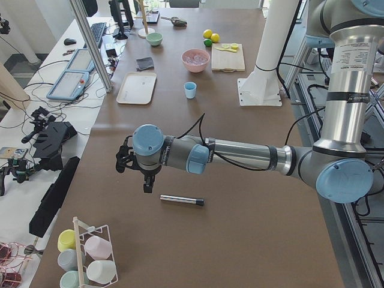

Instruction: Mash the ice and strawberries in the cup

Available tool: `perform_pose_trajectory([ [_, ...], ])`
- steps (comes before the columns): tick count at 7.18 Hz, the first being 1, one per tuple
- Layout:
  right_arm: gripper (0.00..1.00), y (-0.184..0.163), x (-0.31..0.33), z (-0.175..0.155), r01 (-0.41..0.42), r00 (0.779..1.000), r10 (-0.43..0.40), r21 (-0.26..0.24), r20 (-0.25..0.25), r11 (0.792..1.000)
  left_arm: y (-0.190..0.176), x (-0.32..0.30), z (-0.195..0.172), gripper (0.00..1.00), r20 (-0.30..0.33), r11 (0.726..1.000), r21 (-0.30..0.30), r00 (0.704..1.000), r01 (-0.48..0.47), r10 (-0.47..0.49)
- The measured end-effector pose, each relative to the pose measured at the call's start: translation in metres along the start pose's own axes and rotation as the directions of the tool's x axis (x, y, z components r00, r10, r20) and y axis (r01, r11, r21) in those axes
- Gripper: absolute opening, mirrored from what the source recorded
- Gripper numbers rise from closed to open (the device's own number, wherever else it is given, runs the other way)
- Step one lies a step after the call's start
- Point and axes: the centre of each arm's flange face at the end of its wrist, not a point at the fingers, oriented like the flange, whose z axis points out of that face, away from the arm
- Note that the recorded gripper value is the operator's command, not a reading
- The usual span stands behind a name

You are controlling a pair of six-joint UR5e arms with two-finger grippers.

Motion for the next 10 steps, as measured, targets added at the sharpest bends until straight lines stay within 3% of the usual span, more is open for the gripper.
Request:
perform_pose_trajectory([
  [4,1.0,-0.013,-0.006,0.035,-0.003,1.0,0.005,-0.056,0.025,0.998,0.017,-0.011,-0.006,0.99,0.005,1.0,0.005,1.0,0.003,-0.003],
  [10,1.0,-0.024,0.004,0.046,0.079,0.997,-0.079,0.023,0.01,0.997,0.032,-0.065,0.029,0.99,0.051,0.999,-0.012,0.998,0.03,-0.029],
])
